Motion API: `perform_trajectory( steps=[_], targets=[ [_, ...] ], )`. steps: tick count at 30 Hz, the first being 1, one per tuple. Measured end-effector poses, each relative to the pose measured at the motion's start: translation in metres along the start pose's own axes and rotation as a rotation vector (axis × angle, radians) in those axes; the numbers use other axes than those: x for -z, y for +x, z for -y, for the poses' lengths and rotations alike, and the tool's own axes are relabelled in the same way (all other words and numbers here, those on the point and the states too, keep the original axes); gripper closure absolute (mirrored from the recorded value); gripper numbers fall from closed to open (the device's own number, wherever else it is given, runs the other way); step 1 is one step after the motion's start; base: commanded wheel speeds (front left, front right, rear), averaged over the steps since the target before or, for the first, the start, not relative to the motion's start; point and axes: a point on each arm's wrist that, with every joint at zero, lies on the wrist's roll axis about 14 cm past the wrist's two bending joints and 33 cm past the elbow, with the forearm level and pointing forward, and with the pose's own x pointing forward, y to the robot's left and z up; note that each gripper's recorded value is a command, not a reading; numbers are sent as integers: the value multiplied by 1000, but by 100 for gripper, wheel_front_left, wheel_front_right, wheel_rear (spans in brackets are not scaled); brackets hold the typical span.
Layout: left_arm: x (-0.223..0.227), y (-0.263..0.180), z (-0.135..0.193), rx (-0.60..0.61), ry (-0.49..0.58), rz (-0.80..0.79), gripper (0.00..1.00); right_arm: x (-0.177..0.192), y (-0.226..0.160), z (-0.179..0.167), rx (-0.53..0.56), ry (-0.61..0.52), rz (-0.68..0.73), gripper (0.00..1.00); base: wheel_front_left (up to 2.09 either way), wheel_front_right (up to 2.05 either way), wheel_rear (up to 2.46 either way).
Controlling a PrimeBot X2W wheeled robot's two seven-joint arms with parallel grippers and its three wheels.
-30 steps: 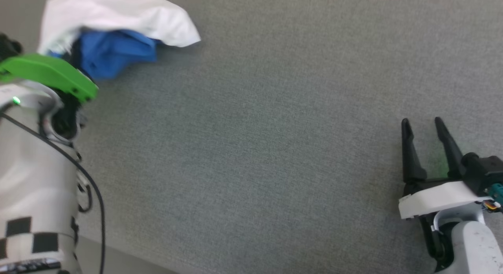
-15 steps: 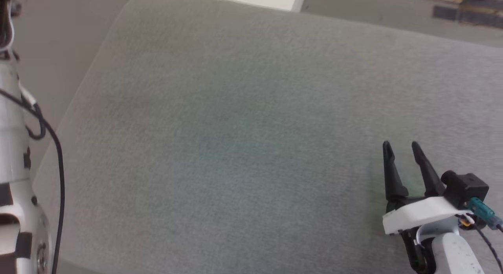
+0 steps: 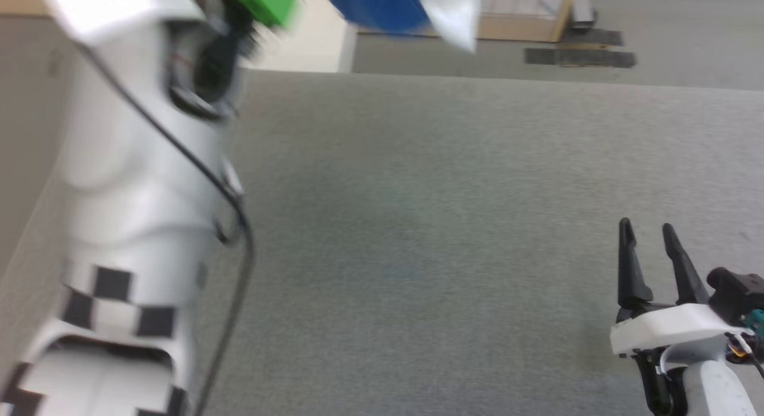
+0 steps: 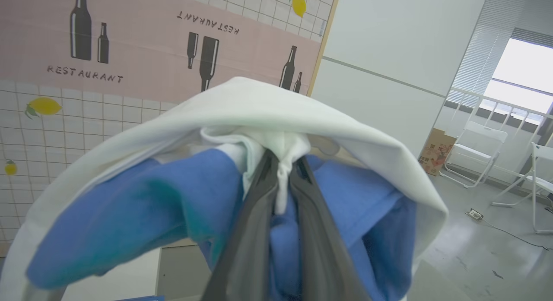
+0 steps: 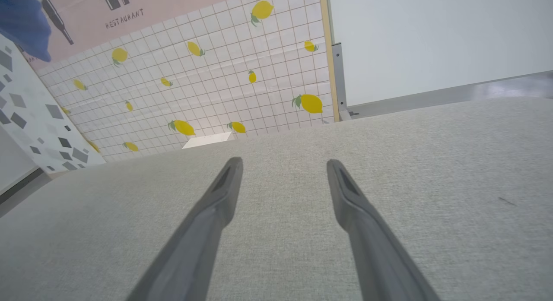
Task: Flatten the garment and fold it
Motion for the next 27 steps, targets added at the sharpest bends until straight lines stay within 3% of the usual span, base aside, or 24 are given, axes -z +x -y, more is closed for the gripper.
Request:
perform_trajectory(
  steps=[5, 11, 17, 21, 22, 23, 27],
  targets=[
    [112, -7, 37, 64, -73, -278, 100, -12, -21, 32, 91, -12, 28, 0, 0, 0, 0],
    [252, -61, 64, 102, -110, -724, 100, -23, -37, 53, 153, -22, 55, 0, 0, 0, 0],
    [336, -129, 71, 113, -107, -1089, 100, -20, -43, 63, 184, -21, 44, 0, 0, 0, 0],
    [353, -152, 66, 104, -101, -1210, 100, -18, -42, 64, 189, -21, 39, 0, 0, 0, 0],
    [353, -151, 66, 100, -105, -1209, 31, -18, -42, 64, 189, -21, 39, 0, 0, 0, 0],
    [351, -150, 64, 87, -125, -1201, 0, -18, -41, 63, 186, -20, 39, 0, 0, 0, 0],
    [333, -141, 58, 44, -204, -1140, 0, -20, -37, 56, 165, -15, 46, 0, 0, 0, 0]
  ],
)
